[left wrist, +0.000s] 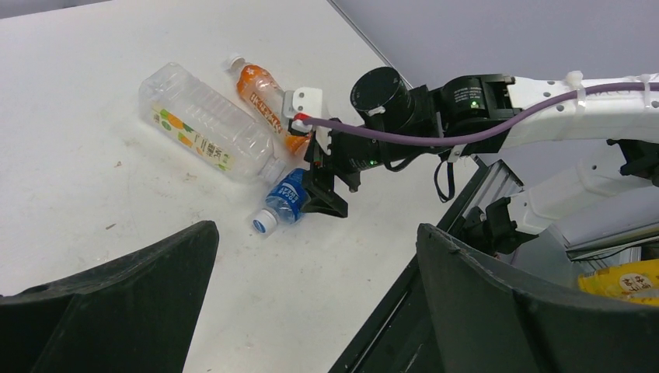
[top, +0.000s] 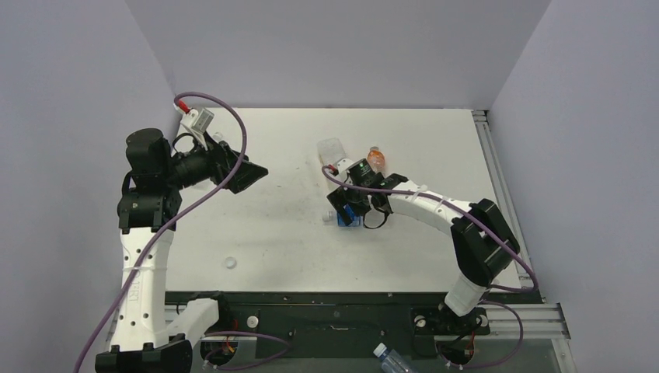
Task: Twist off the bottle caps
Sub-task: Pick up the plastic bottle at the center of the board.
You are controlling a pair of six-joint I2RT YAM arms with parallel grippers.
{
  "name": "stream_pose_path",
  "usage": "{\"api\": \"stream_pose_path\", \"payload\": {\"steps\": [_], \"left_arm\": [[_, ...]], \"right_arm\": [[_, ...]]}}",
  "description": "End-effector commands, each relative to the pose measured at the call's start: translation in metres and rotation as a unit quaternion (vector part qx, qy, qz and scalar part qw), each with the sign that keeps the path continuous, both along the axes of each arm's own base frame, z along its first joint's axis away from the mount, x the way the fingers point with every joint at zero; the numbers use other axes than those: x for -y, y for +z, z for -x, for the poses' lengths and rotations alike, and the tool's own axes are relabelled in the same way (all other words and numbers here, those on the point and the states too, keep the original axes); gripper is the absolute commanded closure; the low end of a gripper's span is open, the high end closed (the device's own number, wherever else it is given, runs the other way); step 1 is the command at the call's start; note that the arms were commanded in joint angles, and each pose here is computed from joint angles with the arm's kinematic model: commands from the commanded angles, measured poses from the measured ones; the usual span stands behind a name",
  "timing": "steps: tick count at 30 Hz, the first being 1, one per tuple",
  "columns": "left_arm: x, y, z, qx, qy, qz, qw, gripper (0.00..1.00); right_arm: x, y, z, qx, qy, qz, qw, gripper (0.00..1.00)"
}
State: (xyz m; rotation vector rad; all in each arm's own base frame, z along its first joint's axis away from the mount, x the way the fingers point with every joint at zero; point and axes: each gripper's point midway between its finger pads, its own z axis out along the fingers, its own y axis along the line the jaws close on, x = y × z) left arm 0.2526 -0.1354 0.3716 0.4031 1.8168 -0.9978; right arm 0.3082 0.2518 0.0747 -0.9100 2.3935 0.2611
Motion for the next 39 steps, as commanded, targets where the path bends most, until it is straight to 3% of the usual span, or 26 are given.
{"api": "stream_pose_path", "payload": {"steps": [1,9,14,16,19,21,24,28,30,32,35,37,39], "left_arm": [[0.006,0.031,0.010,0.054,-0.022,0.012,0.998,0.03],[0.009,0.036,0.016,0.057,-0.035,0.020,0.998,0.03],[0.011,0.036,0.021,0.054,-0.046,0.023,0.997,0.03],[0.012,0.036,0.025,0.052,-0.053,0.025,0.997,0.03],[0.015,0.037,0.030,0.052,-0.068,0.031,0.996,0.03],[0.016,0.040,0.032,0.047,-0.070,0.040,0.996,0.03],[0.016,0.048,0.030,0.048,-0.065,0.053,0.995,0.03],[0.016,0.059,0.027,0.050,-0.057,0.072,0.995,0.03],[0.016,0.067,0.029,0.061,-0.056,0.085,0.993,0.03],[0.018,0.078,0.034,0.074,-0.058,0.106,0.990,0.03],[0.020,0.085,0.043,0.099,-0.064,0.128,0.985,0.03],[0.023,0.090,0.052,0.120,-0.074,0.136,0.981,0.03],[0.028,0.095,0.064,0.141,-0.088,0.137,0.977,0.03]], "right_arm": [[-0.004,-0.009,0.017,-0.035,0.004,-0.030,0.999,0.13],[-0.019,-0.017,0.041,-0.058,0.007,-0.062,0.996,0.12],[-0.042,-0.019,0.055,-0.033,0.011,-0.065,0.997,0.12],[-0.046,-0.021,0.055,-0.030,0.005,-0.070,0.997,0.20],[-0.049,-0.020,0.054,-0.028,-0.007,-0.079,0.996,0.45],[-0.049,-0.016,0.051,-0.021,-0.011,-0.086,0.996,0.56],[-0.053,0.003,0.044,-0.002,-0.015,-0.105,0.994,0.60],[-0.063,0.078,0.026,0.058,-0.028,-0.183,0.981,0.60],[-0.069,0.141,0.018,0.109,-0.038,-0.257,0.959,0.55],[-0.073,0.218,0.022,0.168,-0.046,-0.351,0.920,0.53],[-0.062,0.336,0.037,0.255,-0.061,-0.494,0.829,0.52],[-0.057,0.384,0.051,0.278,-0.068,-0.559,0.778,0.51],[-0.059,0.417,0.069,0.287,-0.064,-0.600,0.744,0.52]]}}
